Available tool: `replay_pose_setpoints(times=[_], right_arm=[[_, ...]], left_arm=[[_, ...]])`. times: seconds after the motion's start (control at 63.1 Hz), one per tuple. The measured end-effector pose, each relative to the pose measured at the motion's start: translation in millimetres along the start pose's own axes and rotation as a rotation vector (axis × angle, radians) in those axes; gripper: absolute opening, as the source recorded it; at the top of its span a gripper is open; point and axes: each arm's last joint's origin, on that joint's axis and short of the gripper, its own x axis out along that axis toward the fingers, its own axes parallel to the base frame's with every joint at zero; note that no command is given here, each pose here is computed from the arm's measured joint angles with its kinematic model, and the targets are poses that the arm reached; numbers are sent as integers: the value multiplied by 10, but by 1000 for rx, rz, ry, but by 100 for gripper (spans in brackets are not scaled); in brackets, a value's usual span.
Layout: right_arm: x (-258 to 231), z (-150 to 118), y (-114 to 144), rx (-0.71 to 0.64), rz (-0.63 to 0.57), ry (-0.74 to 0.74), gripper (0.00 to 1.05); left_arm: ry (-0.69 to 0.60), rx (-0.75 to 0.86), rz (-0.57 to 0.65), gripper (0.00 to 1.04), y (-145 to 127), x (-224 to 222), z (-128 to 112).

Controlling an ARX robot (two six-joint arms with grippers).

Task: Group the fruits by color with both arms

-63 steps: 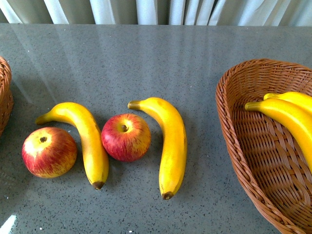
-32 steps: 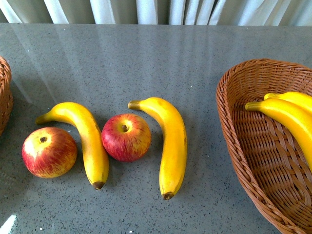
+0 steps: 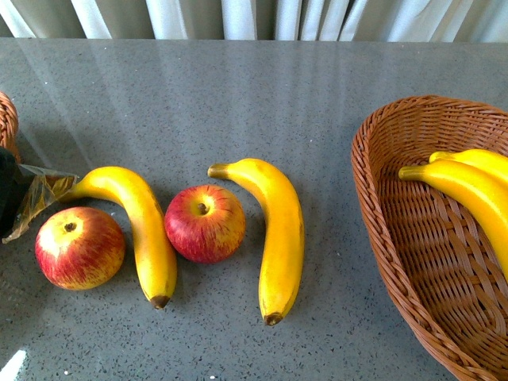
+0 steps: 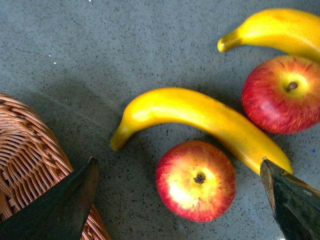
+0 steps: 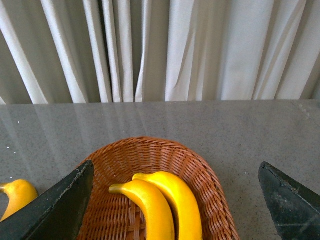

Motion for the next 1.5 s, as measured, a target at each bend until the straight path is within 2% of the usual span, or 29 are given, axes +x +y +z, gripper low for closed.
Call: replay_pose_setpoints(times=[0.317,0.554,1.505], right_arm=[[0,0,0,0,0,0,96],[0,0,0,0,0,0,96],[0,0,0,0,0,0,96]], left_arm=[[99,169,-88,96,76,236,-88],[127,222,-142,96,59,309,-151],[196,281,-196,96,25,582,-281]])
